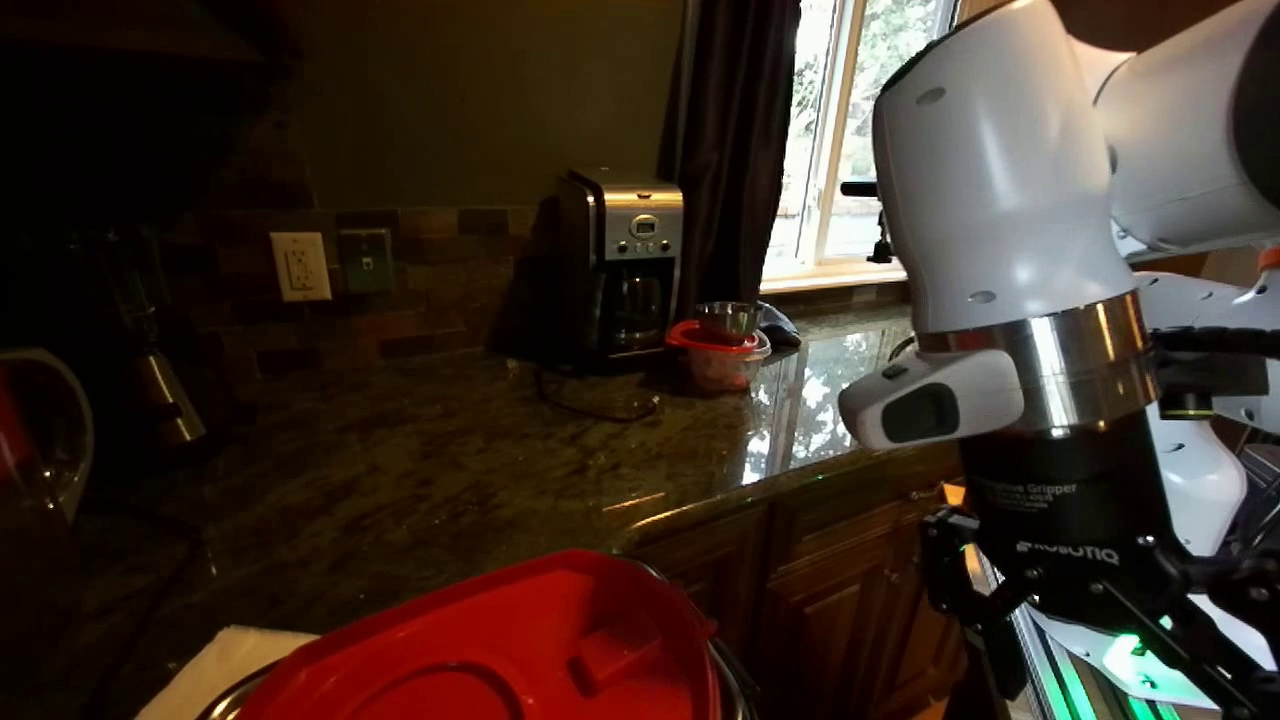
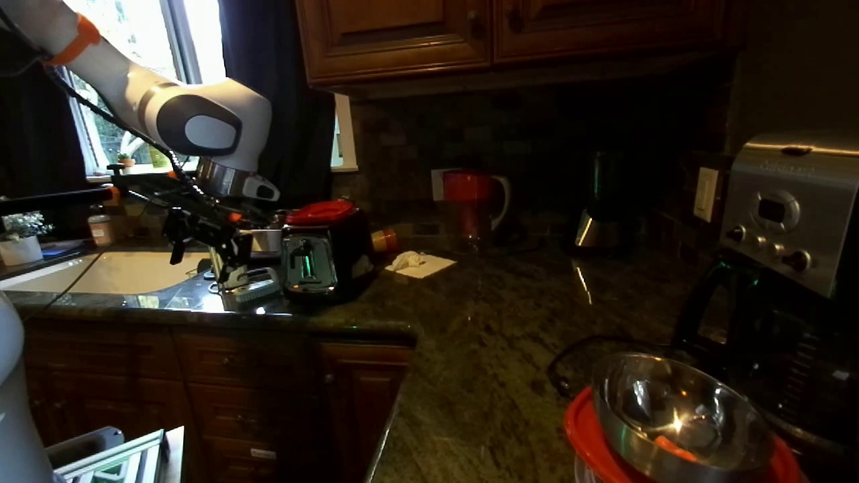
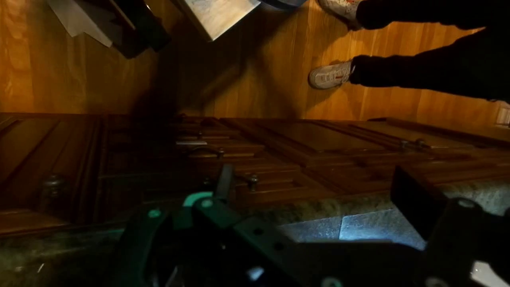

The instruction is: Pick up the brush and clean part of the kitchen unit base top

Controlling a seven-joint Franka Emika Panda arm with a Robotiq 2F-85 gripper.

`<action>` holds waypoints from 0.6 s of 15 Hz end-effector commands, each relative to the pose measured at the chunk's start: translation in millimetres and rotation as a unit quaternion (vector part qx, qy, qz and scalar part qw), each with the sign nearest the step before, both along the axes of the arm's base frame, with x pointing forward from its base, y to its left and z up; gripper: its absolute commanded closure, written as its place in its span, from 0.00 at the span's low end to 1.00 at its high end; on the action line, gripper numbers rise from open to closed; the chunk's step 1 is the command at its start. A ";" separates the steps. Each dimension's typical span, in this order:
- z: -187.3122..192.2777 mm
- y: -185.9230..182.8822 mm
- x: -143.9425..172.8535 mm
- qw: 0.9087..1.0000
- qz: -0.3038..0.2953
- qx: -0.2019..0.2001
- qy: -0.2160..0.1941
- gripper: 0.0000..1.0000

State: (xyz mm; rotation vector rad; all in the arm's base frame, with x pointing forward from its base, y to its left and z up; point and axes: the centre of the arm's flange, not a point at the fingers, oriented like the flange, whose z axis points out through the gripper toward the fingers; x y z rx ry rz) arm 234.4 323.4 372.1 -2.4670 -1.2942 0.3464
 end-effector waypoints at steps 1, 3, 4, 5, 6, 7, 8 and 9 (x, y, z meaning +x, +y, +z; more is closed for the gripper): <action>-1.1 2.3 0.5 1.000 0.003 0.000 0.002 0.00; -6.1 11.6 5.1 0.999 -0.041 -0.013 0.002 0.00; -9.4 20.8 5.5 0.997 -0.078 -0.028 -0.005 0.00; -11.6 28.3 3.6 0.994 -0.096 -0.046 -0.014 0.00; -13.4 36.7 -1.2 0.991 -0.119 -0.057 -0.024 0.00; -15.0 42.7 -6.1 0.987 -0.143 -0.064 -0.035 0.00; -16.8 48.2 -11.7 0.982 -0.167 -0.071 -0.045 0.00; -17.9 53.4 -18.2 0.977 -0.189 -0.079 -0.055 0.00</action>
